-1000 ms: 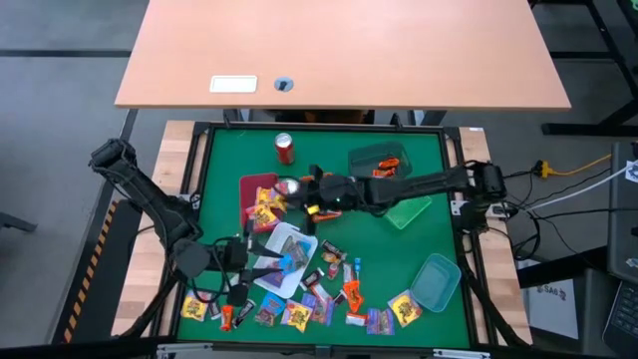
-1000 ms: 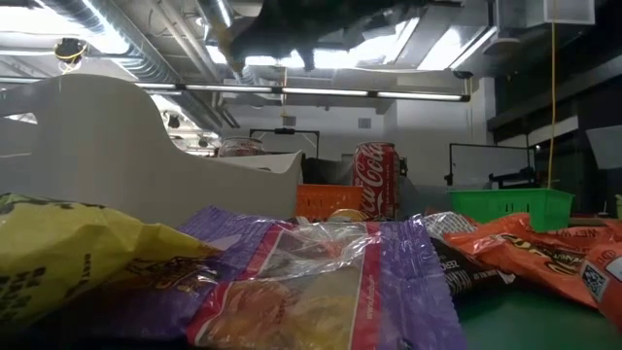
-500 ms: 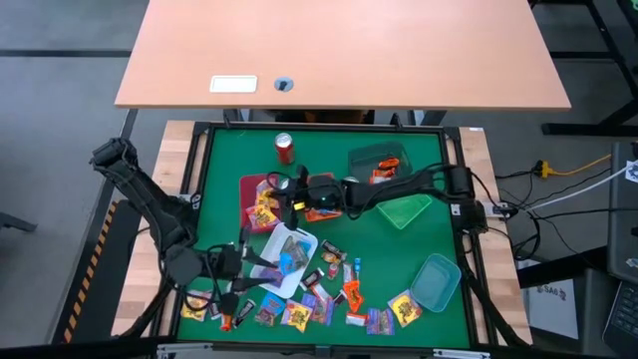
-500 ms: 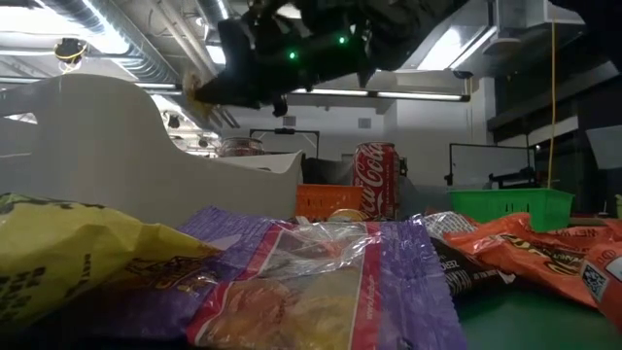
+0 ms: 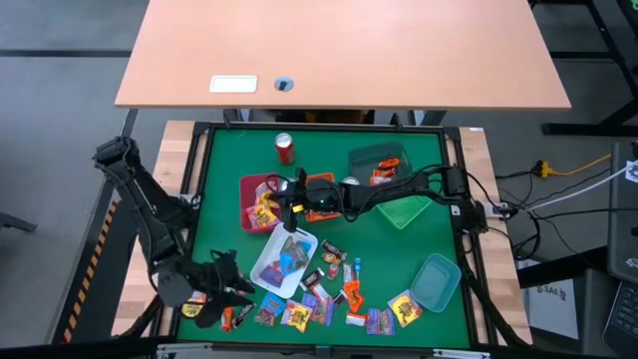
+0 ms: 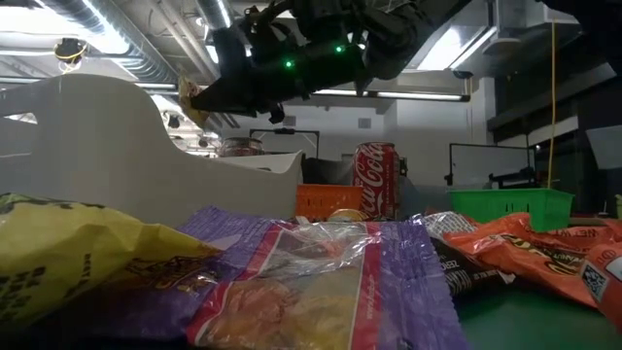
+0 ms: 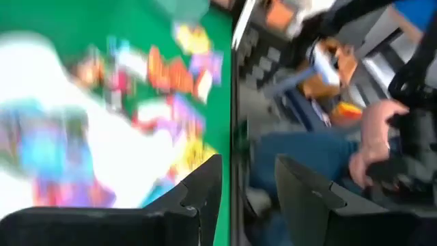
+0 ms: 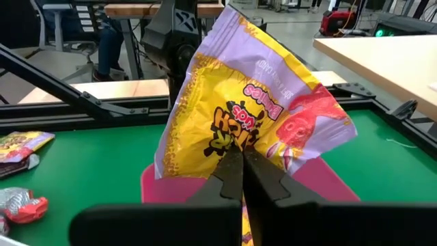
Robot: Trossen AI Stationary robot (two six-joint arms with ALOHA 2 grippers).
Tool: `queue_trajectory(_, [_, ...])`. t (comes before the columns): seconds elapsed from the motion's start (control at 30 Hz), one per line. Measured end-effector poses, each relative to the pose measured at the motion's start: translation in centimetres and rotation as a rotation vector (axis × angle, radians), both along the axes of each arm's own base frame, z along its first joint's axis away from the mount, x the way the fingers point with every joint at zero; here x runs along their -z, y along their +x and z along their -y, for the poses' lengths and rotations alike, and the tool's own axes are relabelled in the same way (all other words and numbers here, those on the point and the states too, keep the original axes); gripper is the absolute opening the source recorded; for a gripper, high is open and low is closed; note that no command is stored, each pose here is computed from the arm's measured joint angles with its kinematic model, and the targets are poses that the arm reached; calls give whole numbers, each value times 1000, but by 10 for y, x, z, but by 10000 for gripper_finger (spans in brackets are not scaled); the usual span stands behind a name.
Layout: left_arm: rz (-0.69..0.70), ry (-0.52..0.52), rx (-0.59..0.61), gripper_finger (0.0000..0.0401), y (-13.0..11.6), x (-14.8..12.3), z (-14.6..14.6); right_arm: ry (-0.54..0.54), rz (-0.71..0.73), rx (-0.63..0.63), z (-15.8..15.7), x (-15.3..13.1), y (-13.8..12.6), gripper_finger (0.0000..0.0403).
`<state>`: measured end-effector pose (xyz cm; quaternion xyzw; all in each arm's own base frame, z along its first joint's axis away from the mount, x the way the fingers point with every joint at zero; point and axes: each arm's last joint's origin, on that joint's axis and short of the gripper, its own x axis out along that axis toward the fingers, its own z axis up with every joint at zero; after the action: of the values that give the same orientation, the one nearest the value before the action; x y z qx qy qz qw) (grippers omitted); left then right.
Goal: Sort candy
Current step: Put the yellow candy into the red bin, then put the orange candy into the black bin
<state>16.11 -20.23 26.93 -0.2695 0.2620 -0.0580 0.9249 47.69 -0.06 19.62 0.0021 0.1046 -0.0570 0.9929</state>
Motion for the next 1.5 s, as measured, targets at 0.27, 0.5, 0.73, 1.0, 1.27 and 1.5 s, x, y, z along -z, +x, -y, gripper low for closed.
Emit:
queue_trajectory(0.27, [-293, -108, -79, 125, -16, 19, -6, 0, 3, 0, 0, 0, 0, 5])
queue_trajectory(0.5, [-332, -72, -103, 125, -18, 23, -10, 0, 3, 0, 0, 0, 0, 72])
queue_trajectory(0.73, [-348, -46, -108, 125, -18, 27, -10, 0, -1, 0, 0, 0, 0, 128])
queue_trajectory(1.0, [-472, 10, -65, 125, -13, 51, 4, 0, 1, 0, 0, 0, 0, 138])
queue_trajectory(1.27, [-685, -62, -135, 125, -13, 73, 11, 12, 16, -58, -2, -25, -8, 138])
queue_trajectory(1.5, [-783, -22, -370, 125, -22, 80, -5, 47, -51, -200, -13, -63, -30, 138])
